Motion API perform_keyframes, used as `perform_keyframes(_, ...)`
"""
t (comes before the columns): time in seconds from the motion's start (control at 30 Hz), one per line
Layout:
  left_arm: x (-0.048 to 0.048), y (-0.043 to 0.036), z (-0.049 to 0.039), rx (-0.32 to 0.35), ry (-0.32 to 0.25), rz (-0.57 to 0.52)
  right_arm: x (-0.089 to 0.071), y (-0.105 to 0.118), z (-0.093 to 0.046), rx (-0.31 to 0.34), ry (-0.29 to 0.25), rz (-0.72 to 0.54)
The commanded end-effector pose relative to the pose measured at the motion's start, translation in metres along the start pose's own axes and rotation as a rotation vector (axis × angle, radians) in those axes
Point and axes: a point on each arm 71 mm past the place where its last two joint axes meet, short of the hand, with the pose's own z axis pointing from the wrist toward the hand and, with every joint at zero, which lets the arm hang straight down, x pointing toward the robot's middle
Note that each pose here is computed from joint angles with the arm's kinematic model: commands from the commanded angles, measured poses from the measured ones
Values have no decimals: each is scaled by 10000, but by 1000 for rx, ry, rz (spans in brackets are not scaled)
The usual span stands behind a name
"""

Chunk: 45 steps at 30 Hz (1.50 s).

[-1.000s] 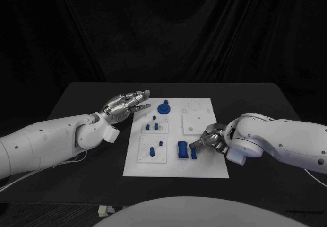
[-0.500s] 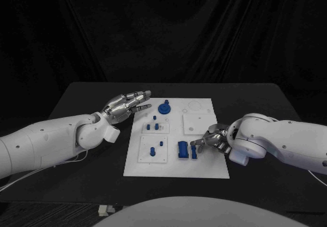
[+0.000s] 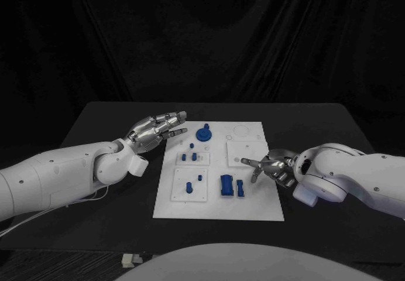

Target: Assemble the parts on the task board

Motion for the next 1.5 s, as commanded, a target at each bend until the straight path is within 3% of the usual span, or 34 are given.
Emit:
perform_keyframes(0.03, 11, -49, -2, 76, -9, 3, -136, 142, -45, -239, -152, 56)
perform_keyframes(0.17, 9, -74, -9, 113, -21, 12, -222, 181, -90, -404, -196, 141)
perform_keyframes(0.3, 5, -105, -26, 166, -49, 32, -267, 183, -133, -575, -146, 299)
perform_keyframes(0.43, 20, -101, -36, 203, -56, 68, -263, 137, -148, -693, -94, 405)
perform_keyframes(0.63, 87, -83, -30, 231, -24, 147, -250, 41, -161, -820, -87, 475)
perform_keyframes(0.97, 119, -62, -19, 238, -6, 167, -211, -17, -124, -862, -95, 502)
perform_keyframes(1.0, 79, 69, -6, 38, -29, 132, -206, -39, -96, -793, -106, 463)
perform_keyframes(1.17, 97, 60, 17, 41, -47, 140, -228, -6, -81, -791, -135, 479)
perform_keyframes(1.37, 164, 25, 97, 54, -119, 169, -306, 110, -30, -778, -245, 542)
perform_keyframes(1.5, 241, -20, 178, 66, -203, 198, -382, 229, 20, -751, -364, 617)
